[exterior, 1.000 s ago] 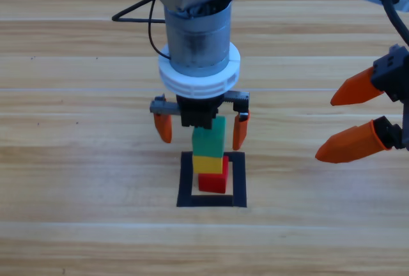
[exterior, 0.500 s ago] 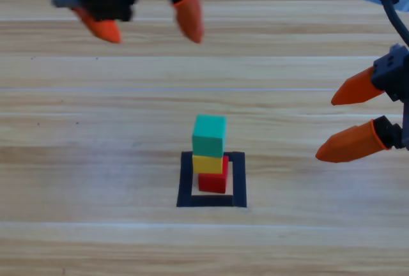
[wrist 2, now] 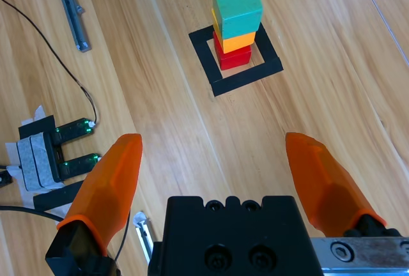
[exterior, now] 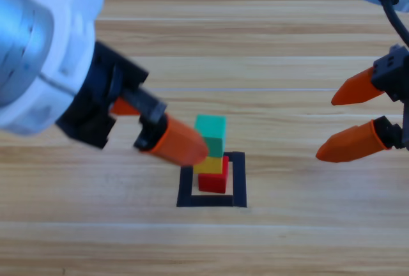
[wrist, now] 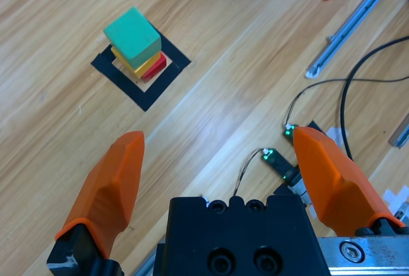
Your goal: Stack the blocks in the rectangular block: red at the bottom, yellow in the middle, green on top
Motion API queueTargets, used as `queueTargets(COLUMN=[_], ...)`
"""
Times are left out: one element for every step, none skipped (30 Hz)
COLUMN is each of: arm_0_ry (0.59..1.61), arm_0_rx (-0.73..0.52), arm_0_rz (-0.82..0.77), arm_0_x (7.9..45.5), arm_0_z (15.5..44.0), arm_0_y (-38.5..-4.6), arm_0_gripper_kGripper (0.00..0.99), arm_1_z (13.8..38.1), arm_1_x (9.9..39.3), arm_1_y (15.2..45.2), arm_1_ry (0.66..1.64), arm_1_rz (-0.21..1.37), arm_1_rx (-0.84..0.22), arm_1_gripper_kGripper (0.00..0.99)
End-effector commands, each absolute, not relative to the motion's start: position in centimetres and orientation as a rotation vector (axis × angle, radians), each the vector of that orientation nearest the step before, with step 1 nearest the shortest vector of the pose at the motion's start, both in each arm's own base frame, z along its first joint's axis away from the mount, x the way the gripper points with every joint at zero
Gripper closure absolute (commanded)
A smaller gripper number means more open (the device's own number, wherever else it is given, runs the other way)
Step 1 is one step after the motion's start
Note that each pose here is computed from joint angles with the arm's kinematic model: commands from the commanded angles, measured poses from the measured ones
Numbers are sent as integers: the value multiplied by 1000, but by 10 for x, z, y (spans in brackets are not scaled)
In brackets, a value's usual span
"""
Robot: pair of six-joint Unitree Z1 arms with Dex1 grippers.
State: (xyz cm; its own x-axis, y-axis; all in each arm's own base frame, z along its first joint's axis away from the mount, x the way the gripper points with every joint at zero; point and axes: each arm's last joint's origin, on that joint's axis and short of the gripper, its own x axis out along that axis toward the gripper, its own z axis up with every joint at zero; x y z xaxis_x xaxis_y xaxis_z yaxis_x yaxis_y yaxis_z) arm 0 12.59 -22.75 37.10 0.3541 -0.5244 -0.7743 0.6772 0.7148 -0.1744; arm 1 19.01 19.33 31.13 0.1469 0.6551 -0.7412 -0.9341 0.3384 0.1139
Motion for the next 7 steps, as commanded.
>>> queueTargets(arm_0_ry=[886, 891, 895, 899, 905, 906, 907], arm_0_rx=[181, 176, 177, 178, 175, 174, 174], arm_0_rz=[-807, -803, -798, -793, -789, -785, -783], arm_0_x=[113, 113, 113, 113, 113, 113, 113], arm_0_z=[377, 376, 375, 373, 372, 372, 371], arm_0_y=[-215, -215, -216, -215, -215, -216, -216], arm_0_gripper_kGripper=[0, 0, 0, 0, 0, 0, 0], arm_1_z=[299, 299, 299, 299, 299, 299, 298], arm_1_x=[186, 186, 186, 186, 186, 186, 186], arm_1_y=[201, 200, 201, 200, 200, 200, 200], arm_1_ry=[848, 848, 846, 848, 848, 848, 848], arm_1_rz=[1206, 1206, 1207, 1206, 1206, 1206, 1204], arm_1_rx=[-451, -451, -450, -451, -451, -451, -452], arm_1_gripper_kGripper=[2, 2, 2, 4, 4, 4, 4])
